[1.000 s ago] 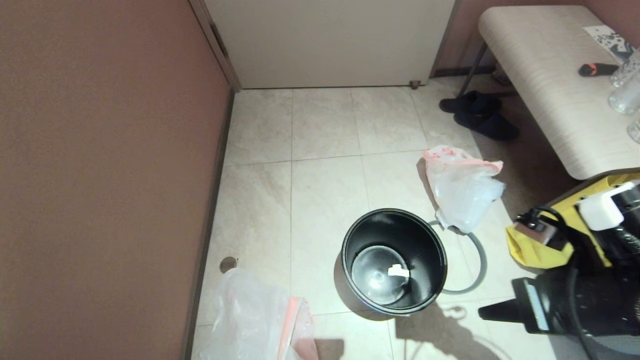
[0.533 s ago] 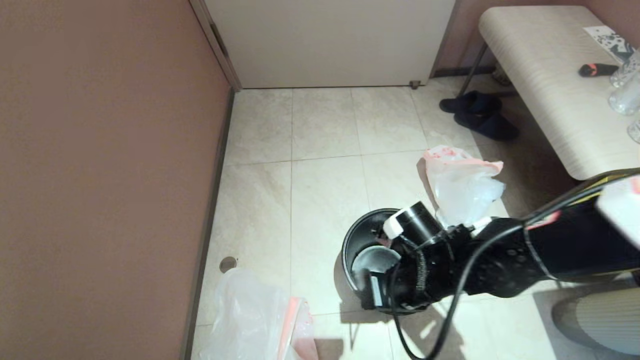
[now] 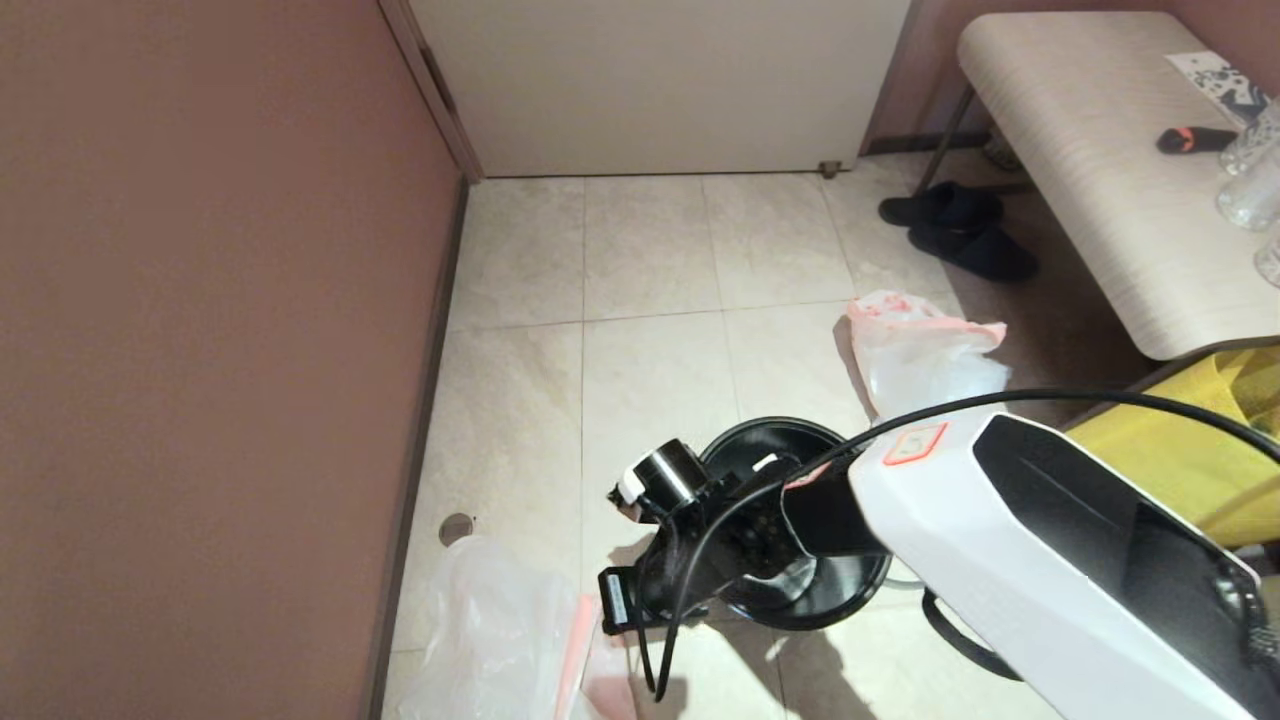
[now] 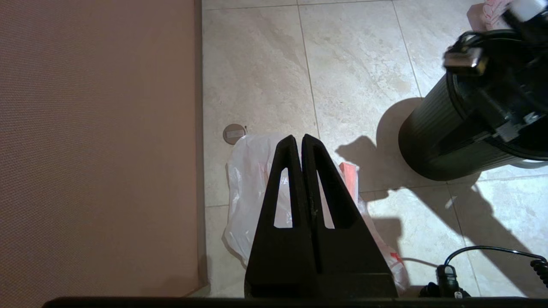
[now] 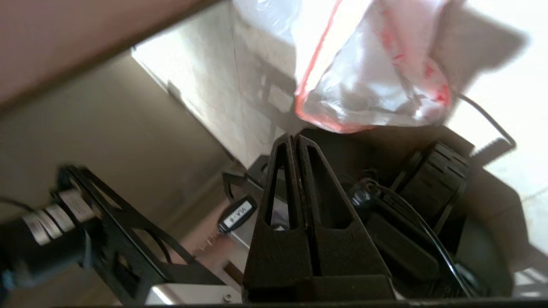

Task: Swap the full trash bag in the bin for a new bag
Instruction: Pick up a new trash bag

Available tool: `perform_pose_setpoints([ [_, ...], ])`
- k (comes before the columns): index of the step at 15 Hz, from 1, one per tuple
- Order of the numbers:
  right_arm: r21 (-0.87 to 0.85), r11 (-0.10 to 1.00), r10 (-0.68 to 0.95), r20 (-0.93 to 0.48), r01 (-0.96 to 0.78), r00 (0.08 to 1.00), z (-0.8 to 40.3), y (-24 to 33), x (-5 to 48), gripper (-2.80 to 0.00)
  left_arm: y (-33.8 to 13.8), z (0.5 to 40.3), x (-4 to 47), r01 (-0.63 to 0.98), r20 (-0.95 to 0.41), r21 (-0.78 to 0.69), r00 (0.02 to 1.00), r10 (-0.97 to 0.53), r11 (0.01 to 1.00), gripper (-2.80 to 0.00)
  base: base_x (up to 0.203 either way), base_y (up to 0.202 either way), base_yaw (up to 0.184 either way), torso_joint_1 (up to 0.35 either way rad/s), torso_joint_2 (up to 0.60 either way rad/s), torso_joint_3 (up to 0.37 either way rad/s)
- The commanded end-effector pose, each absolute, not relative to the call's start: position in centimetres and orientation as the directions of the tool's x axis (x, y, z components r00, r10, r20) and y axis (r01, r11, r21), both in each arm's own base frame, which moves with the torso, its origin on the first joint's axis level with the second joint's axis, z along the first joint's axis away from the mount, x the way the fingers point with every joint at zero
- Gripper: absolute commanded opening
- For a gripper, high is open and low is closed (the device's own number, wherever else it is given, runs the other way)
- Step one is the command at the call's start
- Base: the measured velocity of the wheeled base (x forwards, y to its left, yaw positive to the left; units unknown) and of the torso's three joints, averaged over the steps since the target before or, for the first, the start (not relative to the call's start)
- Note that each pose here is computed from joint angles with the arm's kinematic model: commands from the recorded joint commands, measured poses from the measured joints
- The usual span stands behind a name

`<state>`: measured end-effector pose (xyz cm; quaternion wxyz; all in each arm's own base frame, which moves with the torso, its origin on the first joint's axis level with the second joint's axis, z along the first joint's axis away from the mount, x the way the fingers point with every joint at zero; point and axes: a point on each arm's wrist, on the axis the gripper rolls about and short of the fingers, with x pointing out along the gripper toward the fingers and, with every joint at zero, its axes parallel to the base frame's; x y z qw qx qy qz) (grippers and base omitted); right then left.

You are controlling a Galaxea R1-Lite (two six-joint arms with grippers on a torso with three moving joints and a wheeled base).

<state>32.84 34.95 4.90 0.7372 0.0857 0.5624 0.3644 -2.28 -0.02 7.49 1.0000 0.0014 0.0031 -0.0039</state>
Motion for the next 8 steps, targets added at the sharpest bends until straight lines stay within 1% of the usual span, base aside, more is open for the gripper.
perform_pose_setpoints([
  [1,0.504,0.720,0.573,-0.819,-0.477,-0.002,0.3,36.5,33.3,-2.80,0.0,7.5,-2.3,0.008,-0.006,0.003,1.000,-0.008,1.000,-2.80,0.000,0.000,0.000,0.000,0.00,0.000],
  [3,0.460,0.676,0.527,-0.848,-0.575,-0.060,-1.4,36.6,32.5,-2.80,0.0,7.5,-2.3,0.008,-0.006,0.003,1.000,-0.008,1.000,-2.80,0.000,0.000,0.000,0.000,0.00,0.000],
  [4,0.450,0.662,0.522,-0.851,-0.599,-0.063,-1.4,36.3,32.6,-2.80,0.0,7.5,-2.3,0.008,-0.006,0.003,1.000,-0.008,1.000,-2.80,0.000,0.000,0.000,0.000,0.00,0.000],
  [6,0.475,0.641,0.570,-0.821,-0.603,-0.041,1.6,35.4,33.4,-2.80,0.0,7.5,-2.3,0.008,-0.006,0.003,1.000,-0.008,1.000,-2.80,0.000,0.000,0.000,0.000,0.00,0.000],
  [8,0.494,0.633,0.617,-0.787,-0.596,0.003,5.3,33.9,34.1,-2.80,0.0,7.5,-2.3,0.008,-0.006,0.003,1.000,-0.008,1.000,-2.80,0.000,0.000,0.000,0.000,0.00,0.000],
])
